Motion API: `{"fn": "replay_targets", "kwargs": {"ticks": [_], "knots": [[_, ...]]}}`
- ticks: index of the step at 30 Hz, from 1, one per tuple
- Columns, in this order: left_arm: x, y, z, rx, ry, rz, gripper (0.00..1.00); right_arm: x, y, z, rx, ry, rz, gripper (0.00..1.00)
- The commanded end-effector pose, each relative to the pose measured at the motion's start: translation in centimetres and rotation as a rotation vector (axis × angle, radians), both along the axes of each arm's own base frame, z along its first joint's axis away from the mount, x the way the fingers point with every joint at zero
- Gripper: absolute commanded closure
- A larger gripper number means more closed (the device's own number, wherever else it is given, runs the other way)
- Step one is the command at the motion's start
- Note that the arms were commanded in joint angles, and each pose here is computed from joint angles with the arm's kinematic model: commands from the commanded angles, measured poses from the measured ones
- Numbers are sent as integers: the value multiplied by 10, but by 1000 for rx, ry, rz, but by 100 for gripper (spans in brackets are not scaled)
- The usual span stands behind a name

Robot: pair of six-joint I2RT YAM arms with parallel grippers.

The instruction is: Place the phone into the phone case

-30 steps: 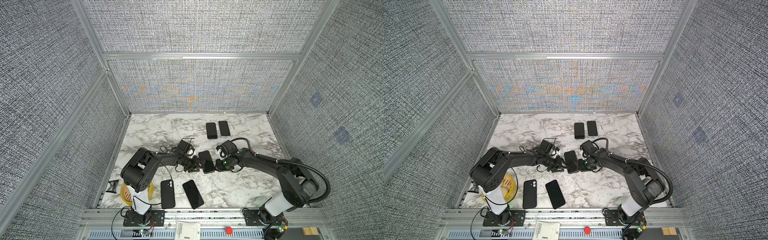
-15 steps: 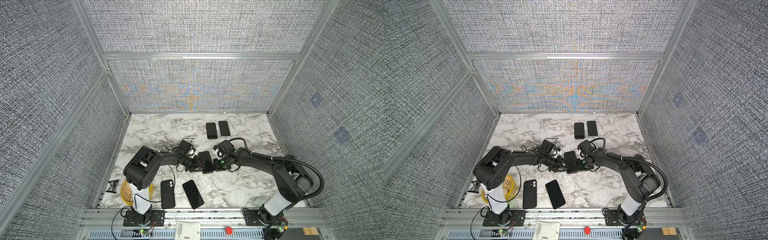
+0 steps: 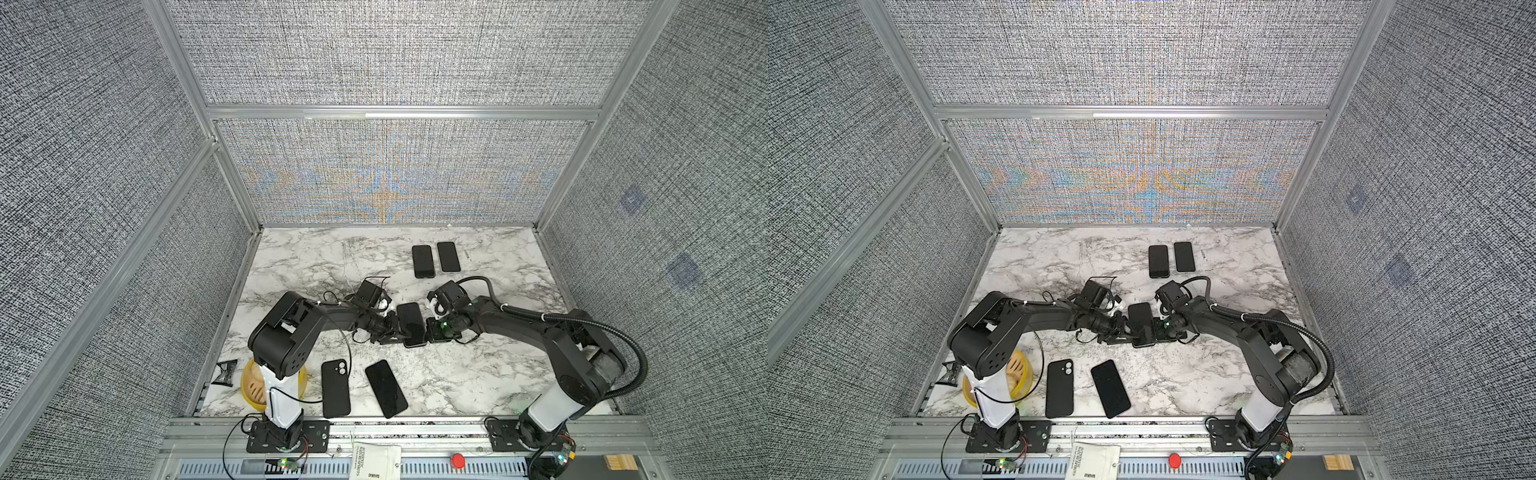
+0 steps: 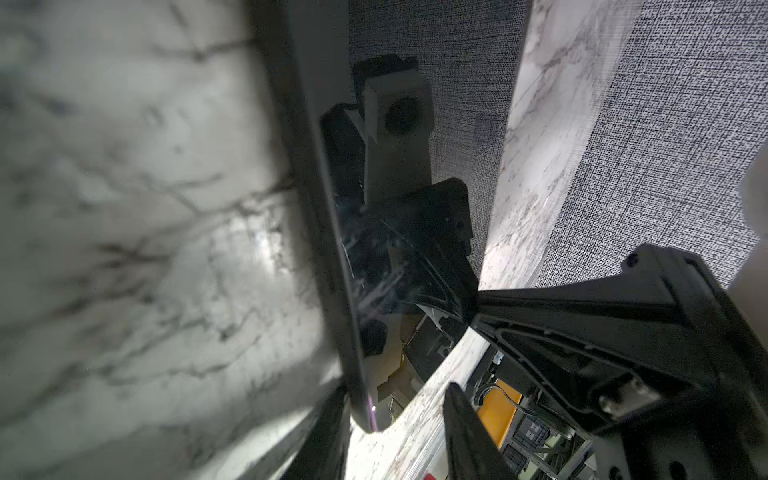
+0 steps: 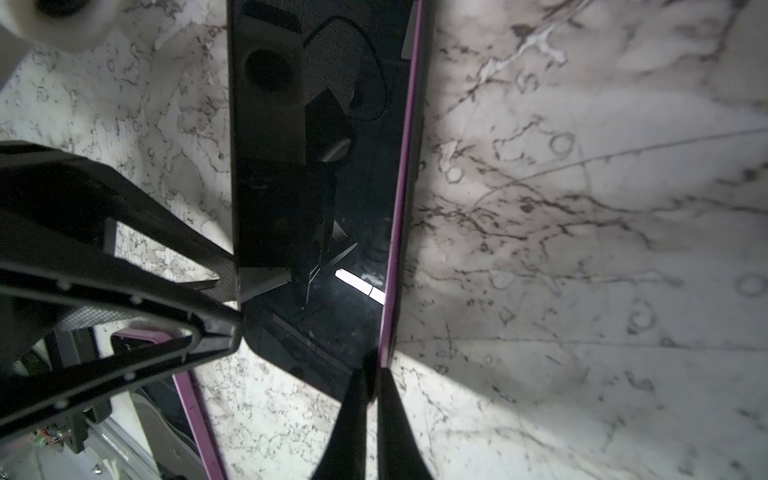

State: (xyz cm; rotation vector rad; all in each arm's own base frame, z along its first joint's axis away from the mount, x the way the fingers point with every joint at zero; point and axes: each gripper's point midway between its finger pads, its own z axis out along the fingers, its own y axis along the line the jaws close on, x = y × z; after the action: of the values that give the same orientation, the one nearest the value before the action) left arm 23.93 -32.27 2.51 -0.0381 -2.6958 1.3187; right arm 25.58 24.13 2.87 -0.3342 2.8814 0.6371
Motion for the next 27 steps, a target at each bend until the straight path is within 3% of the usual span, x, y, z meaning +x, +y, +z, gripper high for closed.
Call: {"fn": "replay_targets", "kwargs": {"ticks": [1,27], "knots": [[-1,3,-9,28,3,10,61,-9,10,-6,48,47,18,92],[-1,3,-9,24,5,16,61,-15,1,-16,7,63,7,93]]}}
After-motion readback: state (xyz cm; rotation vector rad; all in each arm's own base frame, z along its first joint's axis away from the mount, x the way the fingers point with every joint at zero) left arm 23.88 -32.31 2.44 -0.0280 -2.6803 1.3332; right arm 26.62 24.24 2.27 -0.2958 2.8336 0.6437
